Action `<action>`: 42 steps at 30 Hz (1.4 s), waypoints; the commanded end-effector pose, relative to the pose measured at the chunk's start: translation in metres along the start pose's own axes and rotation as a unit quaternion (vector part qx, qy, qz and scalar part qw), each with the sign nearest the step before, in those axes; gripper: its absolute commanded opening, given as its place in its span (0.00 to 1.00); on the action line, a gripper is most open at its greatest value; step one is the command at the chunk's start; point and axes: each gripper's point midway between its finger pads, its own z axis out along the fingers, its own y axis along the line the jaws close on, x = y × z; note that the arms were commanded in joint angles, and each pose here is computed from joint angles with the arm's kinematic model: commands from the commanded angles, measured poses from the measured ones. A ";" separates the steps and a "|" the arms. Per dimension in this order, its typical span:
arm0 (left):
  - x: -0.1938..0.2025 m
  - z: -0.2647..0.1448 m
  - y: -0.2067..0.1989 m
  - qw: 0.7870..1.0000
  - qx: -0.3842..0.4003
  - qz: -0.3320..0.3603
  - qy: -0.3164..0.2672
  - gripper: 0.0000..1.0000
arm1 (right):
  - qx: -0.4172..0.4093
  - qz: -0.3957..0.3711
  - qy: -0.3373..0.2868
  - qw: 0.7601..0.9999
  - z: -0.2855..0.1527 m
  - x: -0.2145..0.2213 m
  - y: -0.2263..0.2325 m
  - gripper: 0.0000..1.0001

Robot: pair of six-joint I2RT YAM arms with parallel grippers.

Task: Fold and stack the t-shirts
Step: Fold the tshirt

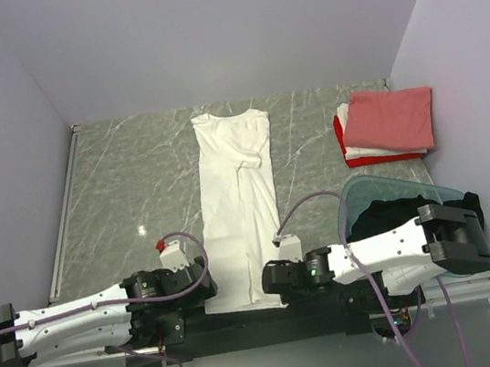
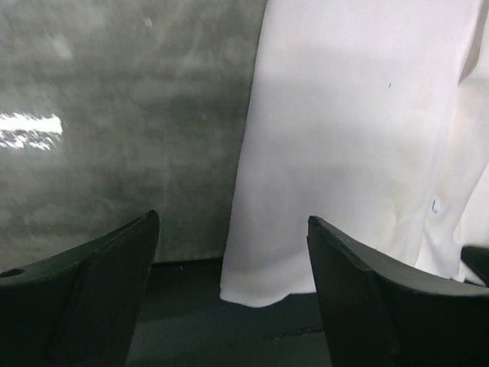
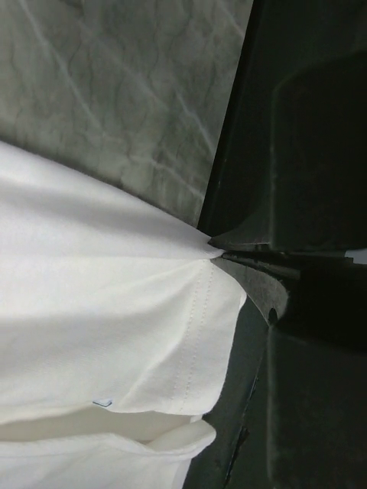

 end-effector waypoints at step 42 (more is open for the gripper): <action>0.084 -0.030 -0.020 0.996 0.006 0.014 0.082 0.45 | 0.057 -0.011 0.002 0.998 0.004 -0.001 -0.038 0.00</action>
